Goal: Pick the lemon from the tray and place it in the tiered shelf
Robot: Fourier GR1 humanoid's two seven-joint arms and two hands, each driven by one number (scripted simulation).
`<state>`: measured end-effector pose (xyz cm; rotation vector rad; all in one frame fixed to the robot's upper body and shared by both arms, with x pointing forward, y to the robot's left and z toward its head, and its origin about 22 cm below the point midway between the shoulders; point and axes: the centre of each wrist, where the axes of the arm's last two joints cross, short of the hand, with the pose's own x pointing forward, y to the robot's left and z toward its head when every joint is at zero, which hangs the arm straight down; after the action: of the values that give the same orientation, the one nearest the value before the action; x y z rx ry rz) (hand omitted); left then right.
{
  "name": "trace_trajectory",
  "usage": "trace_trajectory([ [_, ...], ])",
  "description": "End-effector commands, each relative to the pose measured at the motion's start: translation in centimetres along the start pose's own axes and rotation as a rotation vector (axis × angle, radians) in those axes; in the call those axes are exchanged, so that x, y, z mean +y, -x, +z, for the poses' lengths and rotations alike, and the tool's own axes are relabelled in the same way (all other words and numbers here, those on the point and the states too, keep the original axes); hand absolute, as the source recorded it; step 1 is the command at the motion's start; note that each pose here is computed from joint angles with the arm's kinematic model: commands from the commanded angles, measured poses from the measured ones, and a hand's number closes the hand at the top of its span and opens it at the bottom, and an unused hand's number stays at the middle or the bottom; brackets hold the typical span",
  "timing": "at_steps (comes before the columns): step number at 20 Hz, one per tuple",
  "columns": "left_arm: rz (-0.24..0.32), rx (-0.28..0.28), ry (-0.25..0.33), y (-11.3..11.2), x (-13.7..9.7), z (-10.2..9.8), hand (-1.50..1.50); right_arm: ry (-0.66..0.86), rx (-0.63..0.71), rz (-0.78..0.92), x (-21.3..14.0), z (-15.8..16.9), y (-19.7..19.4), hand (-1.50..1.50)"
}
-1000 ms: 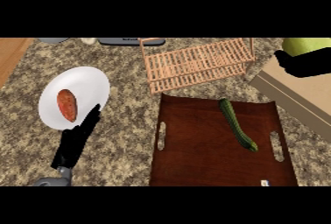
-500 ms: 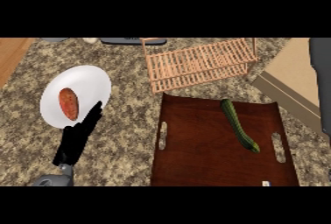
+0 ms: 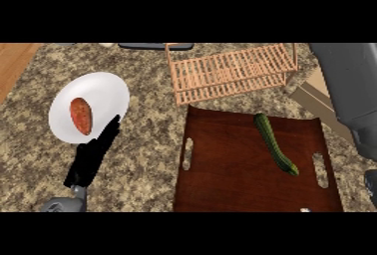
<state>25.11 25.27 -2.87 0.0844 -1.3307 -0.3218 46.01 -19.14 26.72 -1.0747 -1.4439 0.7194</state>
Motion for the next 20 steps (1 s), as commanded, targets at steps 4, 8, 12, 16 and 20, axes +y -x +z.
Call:
trace_trajectory([
  [4, 0.000, -0.011, 0.022, -0.2, 0.1, 0.2, 0.00, -0.120, 0.012, 0.029, 3.5, -1.1, -1.1, 1.50],
  [8, 0.002, -0.021, 0.018, -0.1, -0.1, 0.0, 0.00, -0.257, 0.121, -0.516, 6.9, -0.3, -0.3, -1.50],
  [12, -0.010, -0.011, 0.006, 0.4, -0.9, 0.6, 0.00, -0.296, 0.143, -0.769, 6.9, -0.5, -0.5, -1.50],
  [16, -0.007, -0.008, 0.023, -0.3, 0.1, -0.1, 0.00, -0.163, 0.144, -0.918, 6.2, -0.8, -0.2, -1.50],
  [20, 0.002, -0.018, 0.018, -0.4, -0.4, 0.0, 0.00, 0.028, 0.112, -0.979, 4.7, -1.4, 1.3, -1.50],
])
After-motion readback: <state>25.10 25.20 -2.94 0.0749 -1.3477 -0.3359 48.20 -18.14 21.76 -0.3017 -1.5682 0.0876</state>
